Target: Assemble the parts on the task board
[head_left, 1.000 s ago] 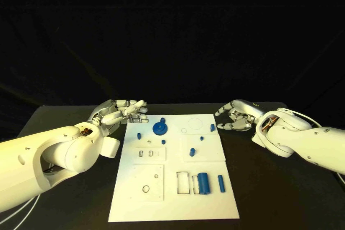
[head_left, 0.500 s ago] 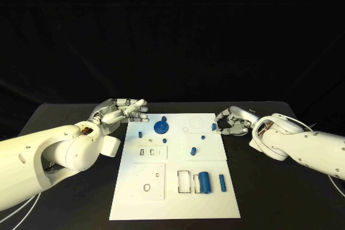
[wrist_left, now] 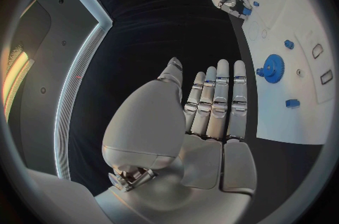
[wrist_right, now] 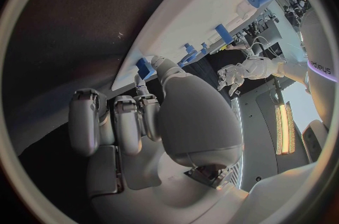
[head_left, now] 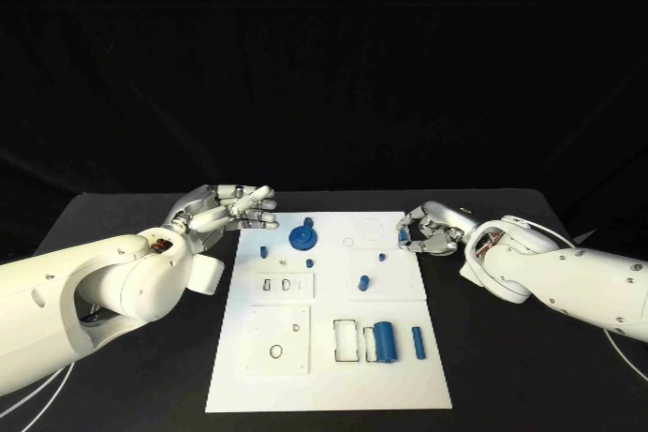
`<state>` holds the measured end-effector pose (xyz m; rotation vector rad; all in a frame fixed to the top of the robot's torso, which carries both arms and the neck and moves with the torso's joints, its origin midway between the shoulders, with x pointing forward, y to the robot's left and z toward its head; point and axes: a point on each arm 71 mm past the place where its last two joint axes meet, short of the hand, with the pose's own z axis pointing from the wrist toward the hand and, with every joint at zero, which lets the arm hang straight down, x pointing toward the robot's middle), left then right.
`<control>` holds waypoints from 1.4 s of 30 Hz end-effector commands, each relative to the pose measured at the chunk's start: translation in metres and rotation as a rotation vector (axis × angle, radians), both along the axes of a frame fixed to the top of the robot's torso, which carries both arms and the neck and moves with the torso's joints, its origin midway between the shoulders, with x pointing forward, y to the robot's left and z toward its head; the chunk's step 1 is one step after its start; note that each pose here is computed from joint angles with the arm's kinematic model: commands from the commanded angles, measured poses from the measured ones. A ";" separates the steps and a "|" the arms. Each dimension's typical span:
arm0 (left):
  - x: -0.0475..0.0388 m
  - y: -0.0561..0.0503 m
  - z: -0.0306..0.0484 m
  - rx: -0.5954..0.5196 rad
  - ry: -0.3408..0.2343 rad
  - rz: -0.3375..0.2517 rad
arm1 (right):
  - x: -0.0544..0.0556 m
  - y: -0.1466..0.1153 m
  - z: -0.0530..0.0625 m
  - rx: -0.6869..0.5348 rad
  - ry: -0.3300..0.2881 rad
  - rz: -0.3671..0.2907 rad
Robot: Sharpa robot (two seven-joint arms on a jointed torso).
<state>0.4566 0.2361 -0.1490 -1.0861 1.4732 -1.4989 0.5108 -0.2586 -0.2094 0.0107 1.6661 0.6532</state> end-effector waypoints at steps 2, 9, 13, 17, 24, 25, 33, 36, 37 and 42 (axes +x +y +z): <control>-0.0008 -0.002 0.0013 -0.008 -0.006 -0.021 | 0.000 0.001 -0.002 -0.003 0.001 -0.007; -0.0008 -0.002 0.0012 -0.007 -0.004 -0.021 | 0.001 0.001 -0.002 -0.005 0.001 -0.012; -0.0008 -0.002 0.0012 -0.007 -0.003 -0.021 | 0.001 0.001 -0.002 -0.006 0.000 -0.014; -0.0008 -0.002 0.0010 -0.006 -0.002 -0.022 | 0.001 0.000 -0.002 -0.007 -0.001 -0.014; -0.0008 -0.002 0.0008 -0.006 0.001 -0.024 | 0.000 0.001 -0.002 -0.003 -0.004 -0.010; -0.0008 -0.002 0.0008 -0.006 0.001 -0.025 | 0.000 0.001 -0.001 -0.003 -0.005 -0.010; -0.0008 -0.002 0.0006 -0.005 0.003 -0.025 | 0.000 0.001 -0.001 0.010 -0.012 -0.011; -0.0008 -0.001 0.0005 -0.005 0.004 -0.026 | 0.000 0.001 0.000 0.013 -0.015 -0.012; -0.0008 -0.001 0.0005 -0.005 0.005 -0.026 | 0.000 0.001 0.000 0.014 -0.016 -0.013; -0.0008 -0.001 0.0004 -0.005 0.006 -0.027 | 0.000 0.002 0.001 0.022 -0.031 -0.024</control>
